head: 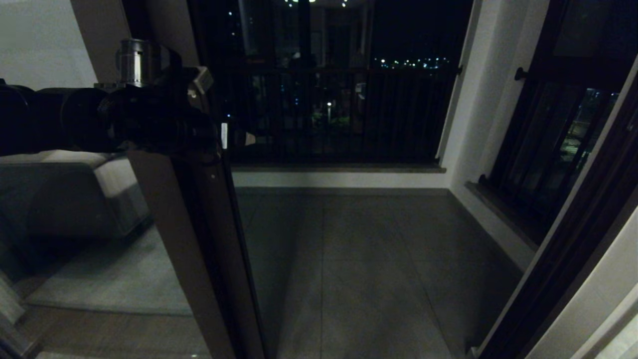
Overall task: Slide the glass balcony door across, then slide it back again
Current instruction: Close the slid door
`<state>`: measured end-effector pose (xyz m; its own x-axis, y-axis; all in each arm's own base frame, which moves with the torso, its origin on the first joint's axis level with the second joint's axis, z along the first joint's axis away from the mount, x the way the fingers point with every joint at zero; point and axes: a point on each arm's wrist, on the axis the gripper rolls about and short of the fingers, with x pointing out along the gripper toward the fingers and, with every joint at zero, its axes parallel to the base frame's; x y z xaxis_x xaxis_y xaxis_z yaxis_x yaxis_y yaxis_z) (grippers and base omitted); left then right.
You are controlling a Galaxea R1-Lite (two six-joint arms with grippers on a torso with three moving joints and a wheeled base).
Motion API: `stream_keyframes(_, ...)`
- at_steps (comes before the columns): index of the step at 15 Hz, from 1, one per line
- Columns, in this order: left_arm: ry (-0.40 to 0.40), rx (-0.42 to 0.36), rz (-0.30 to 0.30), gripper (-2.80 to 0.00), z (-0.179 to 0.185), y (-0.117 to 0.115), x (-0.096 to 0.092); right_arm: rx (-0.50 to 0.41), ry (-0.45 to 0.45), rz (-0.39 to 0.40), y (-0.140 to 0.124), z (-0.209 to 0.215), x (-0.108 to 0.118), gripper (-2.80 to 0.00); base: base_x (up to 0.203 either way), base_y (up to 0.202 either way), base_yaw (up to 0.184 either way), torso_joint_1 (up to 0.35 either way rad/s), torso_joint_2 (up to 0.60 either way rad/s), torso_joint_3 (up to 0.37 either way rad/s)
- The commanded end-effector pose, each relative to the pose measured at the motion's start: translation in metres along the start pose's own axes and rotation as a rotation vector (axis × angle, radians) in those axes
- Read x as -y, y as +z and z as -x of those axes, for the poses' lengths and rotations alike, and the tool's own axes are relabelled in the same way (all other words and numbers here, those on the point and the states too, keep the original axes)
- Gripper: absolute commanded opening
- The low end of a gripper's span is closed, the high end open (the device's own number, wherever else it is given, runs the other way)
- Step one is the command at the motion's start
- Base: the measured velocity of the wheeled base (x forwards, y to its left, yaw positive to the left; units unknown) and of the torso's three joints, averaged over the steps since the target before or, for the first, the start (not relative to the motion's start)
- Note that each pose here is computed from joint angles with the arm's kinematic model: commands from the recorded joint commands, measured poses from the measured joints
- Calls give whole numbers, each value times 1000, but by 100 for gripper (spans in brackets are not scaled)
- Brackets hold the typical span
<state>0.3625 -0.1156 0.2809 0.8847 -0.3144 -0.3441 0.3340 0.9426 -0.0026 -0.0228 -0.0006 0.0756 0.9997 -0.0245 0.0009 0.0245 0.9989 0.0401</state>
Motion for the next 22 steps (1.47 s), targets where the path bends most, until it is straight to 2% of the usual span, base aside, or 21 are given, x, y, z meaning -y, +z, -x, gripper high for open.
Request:
stream_keyframes(1,-11,-3,-2,0,-1,-1,3,-1,1,0,0,0,0,-280,0,0,0,0,0,0)
stream_keyframes(12,-26,0,-10,0,-2,-1,11,-1,0,0,0,0,0,-280,0,0,0,0,0,0)
stream_keyframes(17,-57,-2,-21,0,-2,-1,24,-1,1,0,0,0,0,-280,0,0,0,0,0,0)
stream_keyframes(22,-53,3,-36,0,-9,-2,38,-1,0,0,0,0,0,-280,0,0,0,0,0,0)
